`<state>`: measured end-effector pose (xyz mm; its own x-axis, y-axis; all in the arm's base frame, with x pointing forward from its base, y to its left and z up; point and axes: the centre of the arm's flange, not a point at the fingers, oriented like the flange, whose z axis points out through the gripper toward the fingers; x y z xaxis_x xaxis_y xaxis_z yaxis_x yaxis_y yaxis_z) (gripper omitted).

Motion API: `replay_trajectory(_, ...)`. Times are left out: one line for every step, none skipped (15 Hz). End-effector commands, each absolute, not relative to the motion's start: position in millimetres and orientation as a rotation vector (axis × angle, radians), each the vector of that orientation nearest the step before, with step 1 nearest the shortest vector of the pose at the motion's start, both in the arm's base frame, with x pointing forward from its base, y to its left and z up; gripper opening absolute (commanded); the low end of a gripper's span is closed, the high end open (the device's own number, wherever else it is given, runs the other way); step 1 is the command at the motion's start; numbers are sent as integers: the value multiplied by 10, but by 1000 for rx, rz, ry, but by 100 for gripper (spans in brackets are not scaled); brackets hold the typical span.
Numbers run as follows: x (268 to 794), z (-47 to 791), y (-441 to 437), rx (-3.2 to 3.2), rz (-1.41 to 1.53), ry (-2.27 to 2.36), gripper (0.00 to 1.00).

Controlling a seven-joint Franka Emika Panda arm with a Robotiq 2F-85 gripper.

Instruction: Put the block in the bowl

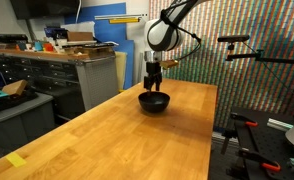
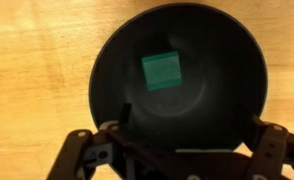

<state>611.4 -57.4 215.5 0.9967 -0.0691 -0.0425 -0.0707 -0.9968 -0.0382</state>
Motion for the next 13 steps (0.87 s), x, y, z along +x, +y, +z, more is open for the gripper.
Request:
replay_trajectory(6102,2560,-498,-3085,98,102,100)
replay_trajectory(6080,2656,-463,-3084,102,92,100)
replay_trajectory(6062,2737,-428,-3079,109,85,100)
replay_trajectory(6035,2834,-374,-3067,123,69,100)
replay_trajectory(6009,2927,-321,-3061,134,59,100)
replay_trajectory(6077,2659,-416,-3084,114,66,100)
replay_trajectory(6066,2745,-373,-3082,120,54,100)
replay_trajectory(6059,2805,-345,-3080,121,46,100)
replay_trajectory(6055,2836,-331,-3080,119,43,100)
replay_trajectory(6051,2840,-330,-3080,120,43,100)
replay_trajectory(6046,2832,-330,-3080,123,43,100)
replay_trajectory(6041,2826,-330,-3080,125,43,100)
replay_trajectory(6039,2823,-330,-3080,126,43,100)
